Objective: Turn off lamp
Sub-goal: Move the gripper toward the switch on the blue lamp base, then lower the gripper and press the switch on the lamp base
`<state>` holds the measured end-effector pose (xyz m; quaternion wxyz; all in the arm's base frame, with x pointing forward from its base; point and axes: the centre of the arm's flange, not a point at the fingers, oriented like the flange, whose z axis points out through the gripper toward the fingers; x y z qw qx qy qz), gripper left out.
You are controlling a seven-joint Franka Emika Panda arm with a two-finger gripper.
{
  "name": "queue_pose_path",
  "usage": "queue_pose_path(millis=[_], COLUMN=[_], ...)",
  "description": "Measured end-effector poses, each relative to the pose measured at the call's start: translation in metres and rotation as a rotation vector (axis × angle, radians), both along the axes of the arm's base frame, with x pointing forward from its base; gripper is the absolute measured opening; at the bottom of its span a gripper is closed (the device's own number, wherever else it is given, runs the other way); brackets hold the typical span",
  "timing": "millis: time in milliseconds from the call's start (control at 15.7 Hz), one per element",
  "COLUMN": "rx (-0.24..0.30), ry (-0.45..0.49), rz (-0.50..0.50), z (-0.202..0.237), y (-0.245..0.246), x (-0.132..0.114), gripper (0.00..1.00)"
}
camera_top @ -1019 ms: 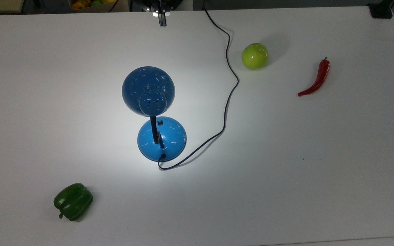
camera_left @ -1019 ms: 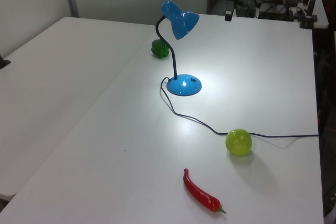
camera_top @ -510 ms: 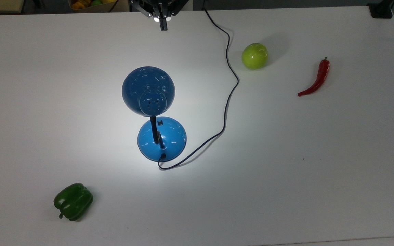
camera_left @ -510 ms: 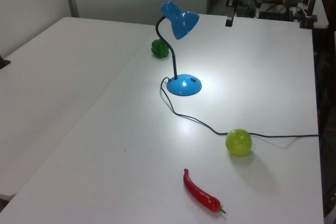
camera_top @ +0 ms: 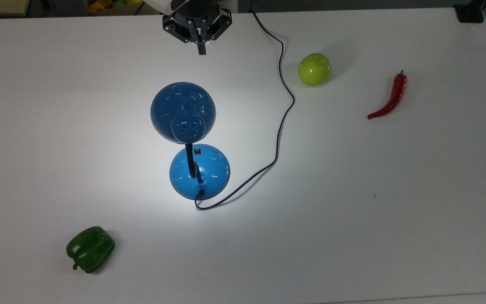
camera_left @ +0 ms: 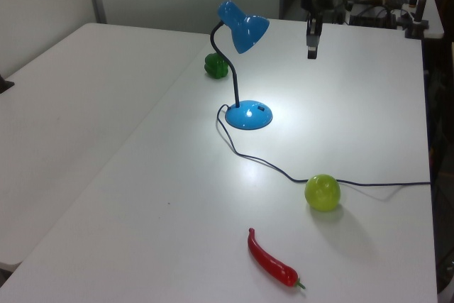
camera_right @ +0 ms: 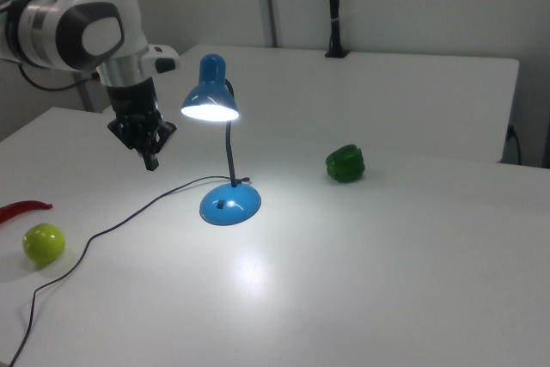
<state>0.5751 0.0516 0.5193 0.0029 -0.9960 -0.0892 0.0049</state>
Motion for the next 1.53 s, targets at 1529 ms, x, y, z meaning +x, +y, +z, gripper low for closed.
queue_pose_path(millis=[1529], rx=[-0.02], ry=[-0.272], rz=[-0.011], z=[-0.142], y=[-0.012], x=[0.044], gripper=[0.01])
